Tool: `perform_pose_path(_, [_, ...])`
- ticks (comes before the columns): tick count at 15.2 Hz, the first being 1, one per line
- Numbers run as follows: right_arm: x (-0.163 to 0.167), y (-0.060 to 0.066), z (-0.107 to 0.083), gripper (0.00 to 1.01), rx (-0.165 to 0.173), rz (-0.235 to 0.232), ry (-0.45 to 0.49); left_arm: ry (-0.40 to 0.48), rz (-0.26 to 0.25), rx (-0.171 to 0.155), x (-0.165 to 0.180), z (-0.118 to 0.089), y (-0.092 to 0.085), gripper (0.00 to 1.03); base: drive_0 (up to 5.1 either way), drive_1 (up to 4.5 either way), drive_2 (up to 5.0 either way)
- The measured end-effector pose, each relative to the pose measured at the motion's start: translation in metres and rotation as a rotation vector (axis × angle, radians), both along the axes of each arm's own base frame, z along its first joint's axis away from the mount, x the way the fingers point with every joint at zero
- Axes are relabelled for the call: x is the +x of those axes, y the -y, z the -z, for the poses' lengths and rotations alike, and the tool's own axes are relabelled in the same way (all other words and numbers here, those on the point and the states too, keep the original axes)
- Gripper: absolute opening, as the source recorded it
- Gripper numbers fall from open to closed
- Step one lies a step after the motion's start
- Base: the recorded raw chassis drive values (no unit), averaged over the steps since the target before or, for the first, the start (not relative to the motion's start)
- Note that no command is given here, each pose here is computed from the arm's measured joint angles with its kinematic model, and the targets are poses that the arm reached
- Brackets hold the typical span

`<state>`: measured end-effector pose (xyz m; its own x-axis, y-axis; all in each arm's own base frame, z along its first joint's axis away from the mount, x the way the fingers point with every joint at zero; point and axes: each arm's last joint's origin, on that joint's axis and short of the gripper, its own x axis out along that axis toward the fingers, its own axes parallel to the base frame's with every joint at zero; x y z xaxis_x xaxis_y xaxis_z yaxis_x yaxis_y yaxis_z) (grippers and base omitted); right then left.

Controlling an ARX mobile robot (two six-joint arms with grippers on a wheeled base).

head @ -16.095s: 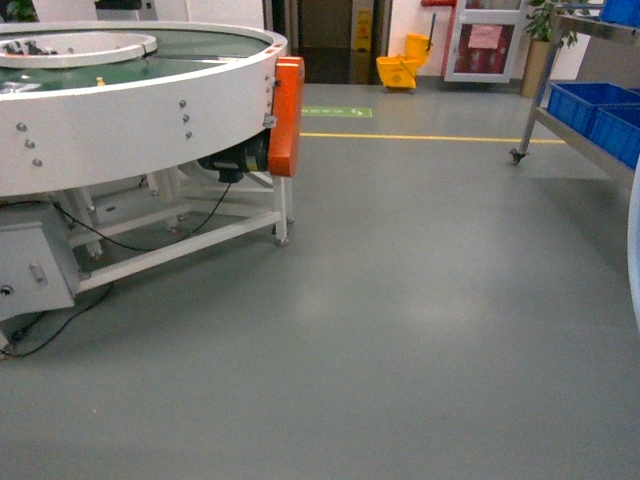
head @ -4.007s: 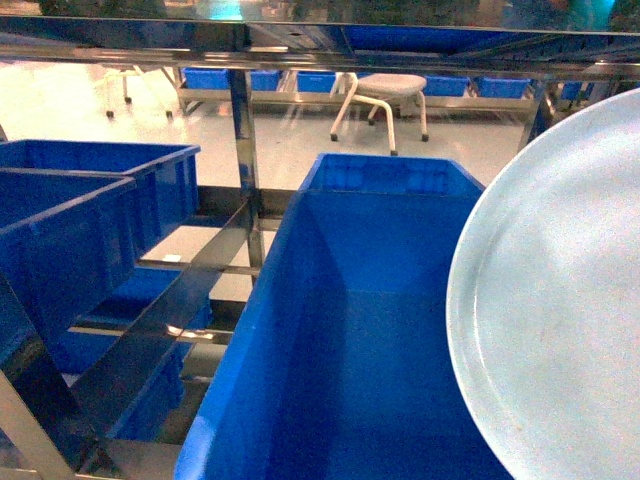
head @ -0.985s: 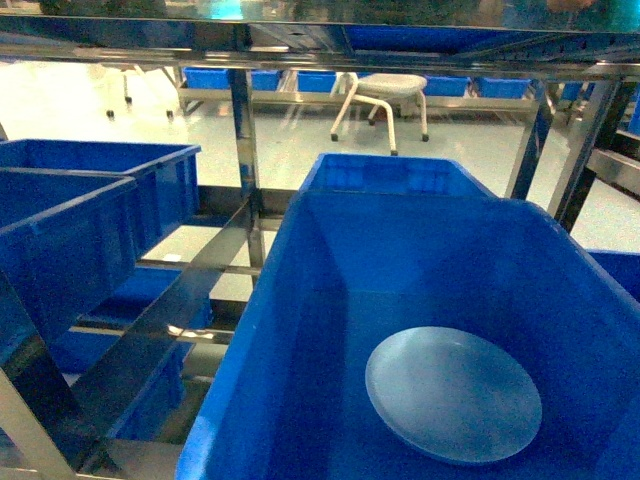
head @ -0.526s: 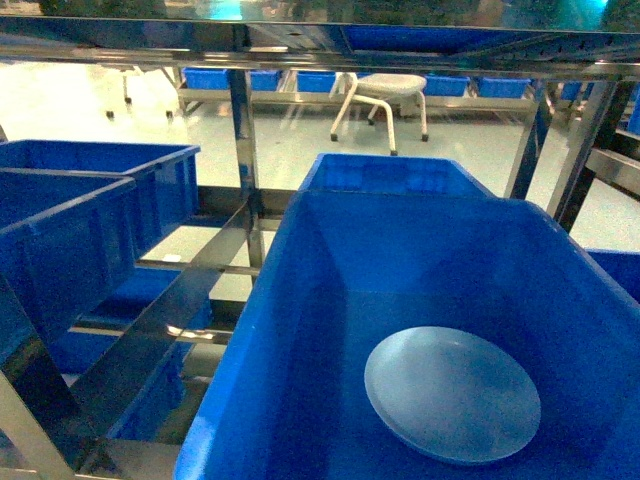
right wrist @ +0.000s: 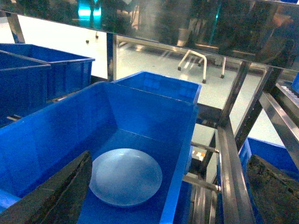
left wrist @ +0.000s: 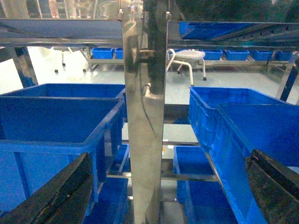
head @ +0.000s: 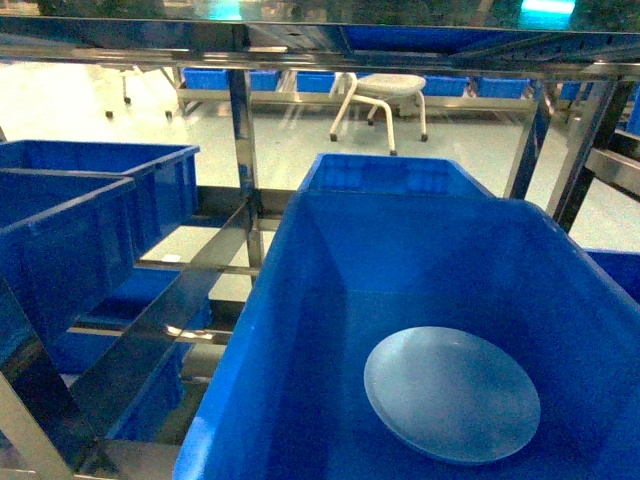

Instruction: Place blue tray on left shelf second layer neatly

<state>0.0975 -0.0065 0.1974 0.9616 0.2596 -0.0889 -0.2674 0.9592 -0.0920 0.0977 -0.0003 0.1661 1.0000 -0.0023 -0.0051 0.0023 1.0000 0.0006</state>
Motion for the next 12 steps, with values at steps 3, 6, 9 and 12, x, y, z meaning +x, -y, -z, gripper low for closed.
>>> perform_pose_path(3, [0.0,0.0,0.0,0.98,0.008,0.005,0.001,0.0,0.0,0.0,0.0,0.0,0.0,0.98,0.0,0.0,0.0])
perform_pose_path(6, [0.001,-0.001,-0.001,0.94,0.013,0.063,0.044,0.0,0.0,0.0,0.0,0.0,0.0,0.98,0.0,0.0,0.0])
perform_pose_path(9, [0.0,-0.007,0.01,0.55,0.081,0.262,0.079,0.001,0.0,0.0,0.0,0.0,0.0,0.98,0.0,0.0,0.0])
perform_pose_path(12, [0.0,-0.006,0.017,0.17,0.089,0.272,0.077,0.001,0.0,0.0,0.0,0.0,0.0,0.98,0.0,0.0,0.0])
